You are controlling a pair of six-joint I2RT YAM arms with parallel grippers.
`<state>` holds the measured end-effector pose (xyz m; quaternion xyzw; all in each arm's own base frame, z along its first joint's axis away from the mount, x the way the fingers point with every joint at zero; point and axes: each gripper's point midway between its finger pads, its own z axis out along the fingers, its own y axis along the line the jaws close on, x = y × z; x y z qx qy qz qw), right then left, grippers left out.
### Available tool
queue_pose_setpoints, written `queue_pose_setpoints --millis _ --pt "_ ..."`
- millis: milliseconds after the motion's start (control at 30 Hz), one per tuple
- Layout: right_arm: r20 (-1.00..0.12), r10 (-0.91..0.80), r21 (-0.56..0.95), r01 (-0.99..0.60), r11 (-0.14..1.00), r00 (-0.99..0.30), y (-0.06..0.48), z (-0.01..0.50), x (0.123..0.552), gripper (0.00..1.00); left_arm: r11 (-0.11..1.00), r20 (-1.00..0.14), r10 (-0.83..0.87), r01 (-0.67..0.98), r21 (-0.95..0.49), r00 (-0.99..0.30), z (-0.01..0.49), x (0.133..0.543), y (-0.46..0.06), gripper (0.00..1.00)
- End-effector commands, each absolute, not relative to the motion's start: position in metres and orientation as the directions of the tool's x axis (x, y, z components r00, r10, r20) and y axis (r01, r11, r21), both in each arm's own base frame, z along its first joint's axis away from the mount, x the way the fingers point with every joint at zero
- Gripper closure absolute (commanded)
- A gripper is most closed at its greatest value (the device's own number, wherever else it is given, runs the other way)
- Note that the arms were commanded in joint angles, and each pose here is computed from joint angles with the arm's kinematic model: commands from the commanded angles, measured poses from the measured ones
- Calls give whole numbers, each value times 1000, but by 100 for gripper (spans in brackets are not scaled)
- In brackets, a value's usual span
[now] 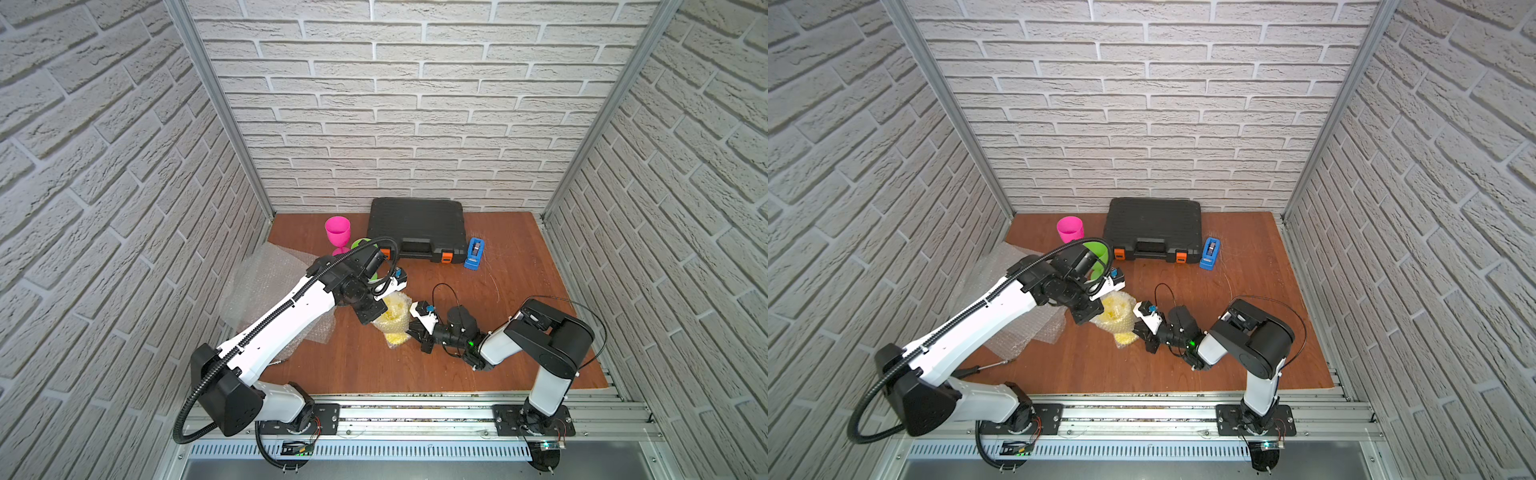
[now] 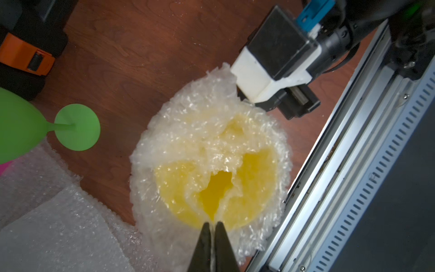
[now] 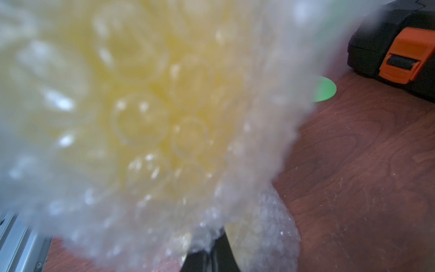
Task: Wrap wine glasses in bubble wrap
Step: Wrap the wine glass in bubble wrap.
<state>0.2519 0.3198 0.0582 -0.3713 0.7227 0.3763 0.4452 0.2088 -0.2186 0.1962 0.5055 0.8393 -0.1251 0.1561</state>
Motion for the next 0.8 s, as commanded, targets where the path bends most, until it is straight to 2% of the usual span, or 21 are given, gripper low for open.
queue_pose_setpoints --millis 0,233,500,667,700,767 --pt "-928 -196 216 -884 415 -318 326 62 251 97 404 -459 796 911 -84 -395 204 214 -246 100" --pt "-928 -198 216 -887 409 -317 327 60 250 97 382 -438 805 915 -131 -399 167 228 -269 100" --pt "-929 -194 213 -883 418 -315 326 61 251 97 397 -316 838 895 -204 -444 93 222 -267 100" --pt "-930 -191 211 -880 426 -315 324 61 252 97 402 -321 842 901 -162 -433 87 222 -265 100" --pt "-929 -192 212 -879 428 -317 323 61 251 97 410 -336 837 902 -137 -432 94 226 -263 99" --pt "-930 -190 210 -877 431 -316 323 61 252 97 415 -374 827 905 -96 -419 115 230 -262 86"
